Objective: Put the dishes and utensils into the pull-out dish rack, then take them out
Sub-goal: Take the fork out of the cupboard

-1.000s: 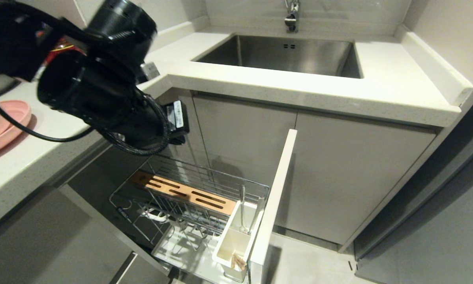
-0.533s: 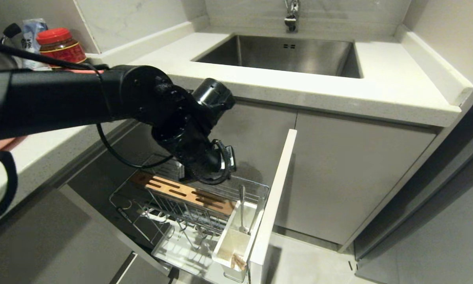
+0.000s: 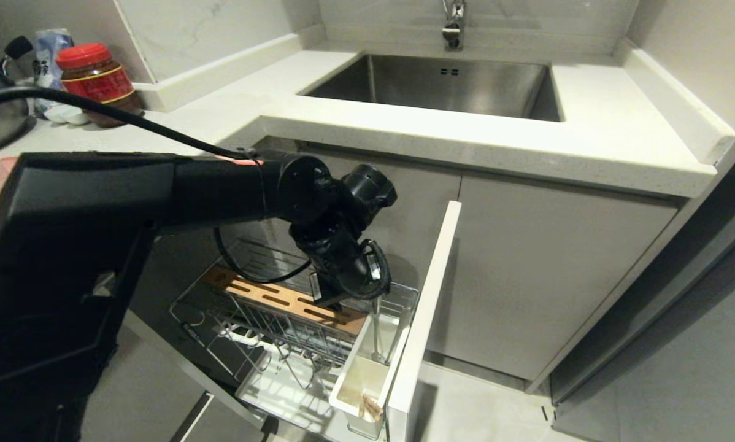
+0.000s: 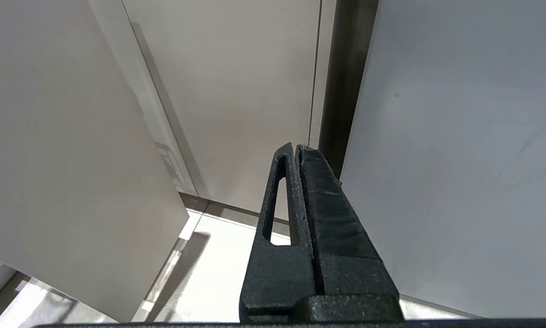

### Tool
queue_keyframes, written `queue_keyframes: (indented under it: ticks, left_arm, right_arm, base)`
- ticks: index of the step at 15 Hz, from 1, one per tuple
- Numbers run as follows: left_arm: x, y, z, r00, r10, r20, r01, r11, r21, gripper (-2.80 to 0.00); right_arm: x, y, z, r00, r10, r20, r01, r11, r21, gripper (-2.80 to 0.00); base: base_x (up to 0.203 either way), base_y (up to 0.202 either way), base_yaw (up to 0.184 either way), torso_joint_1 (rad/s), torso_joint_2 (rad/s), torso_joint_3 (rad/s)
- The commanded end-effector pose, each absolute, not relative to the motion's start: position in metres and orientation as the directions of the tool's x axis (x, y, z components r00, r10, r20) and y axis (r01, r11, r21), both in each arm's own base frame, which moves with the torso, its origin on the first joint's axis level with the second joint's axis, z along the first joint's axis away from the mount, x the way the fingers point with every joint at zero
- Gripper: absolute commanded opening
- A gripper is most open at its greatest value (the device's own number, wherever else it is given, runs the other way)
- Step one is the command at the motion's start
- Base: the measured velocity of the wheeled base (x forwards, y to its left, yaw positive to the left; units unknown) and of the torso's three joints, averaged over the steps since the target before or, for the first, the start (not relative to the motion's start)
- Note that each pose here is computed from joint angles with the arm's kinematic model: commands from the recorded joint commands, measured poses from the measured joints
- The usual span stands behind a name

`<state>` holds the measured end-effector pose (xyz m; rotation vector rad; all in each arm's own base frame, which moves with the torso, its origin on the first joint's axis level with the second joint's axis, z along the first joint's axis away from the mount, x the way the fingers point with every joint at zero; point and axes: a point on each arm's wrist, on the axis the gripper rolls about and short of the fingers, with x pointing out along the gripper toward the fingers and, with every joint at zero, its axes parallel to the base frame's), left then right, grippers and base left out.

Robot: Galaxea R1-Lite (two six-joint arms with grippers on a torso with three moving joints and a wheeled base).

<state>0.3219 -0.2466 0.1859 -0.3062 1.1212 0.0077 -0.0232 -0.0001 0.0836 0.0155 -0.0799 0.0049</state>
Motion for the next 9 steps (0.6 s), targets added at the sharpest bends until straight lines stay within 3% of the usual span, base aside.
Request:
queue_keyframes:
  ticks: [1,9]
  left_arm:
    - [0.3321,-0.2508,0.1723,0.443,-0.146,-0.884,-0.197,0.947,-0.255,0.0]
    - [0.3371,-0.2555,0.163,0.443,-0.152,-0.884,-0.212,0.94,-0.268,0.0]
  right_arm:
    - [-0.021,-0.0001,0.0764,0.999,0.005,0.054,-0.005,1.0,0.015,-2.8]
    - [-0.021,-0.0001,0.0764,0.999,0.005,0.054,-0.005,1.0,0.015,-2.8]
  base:
    - [0.0,0.0,0.0,0.0,0.0,0.0]
    - [0.0,0.0,0.0,0.0,0.0,0.0]
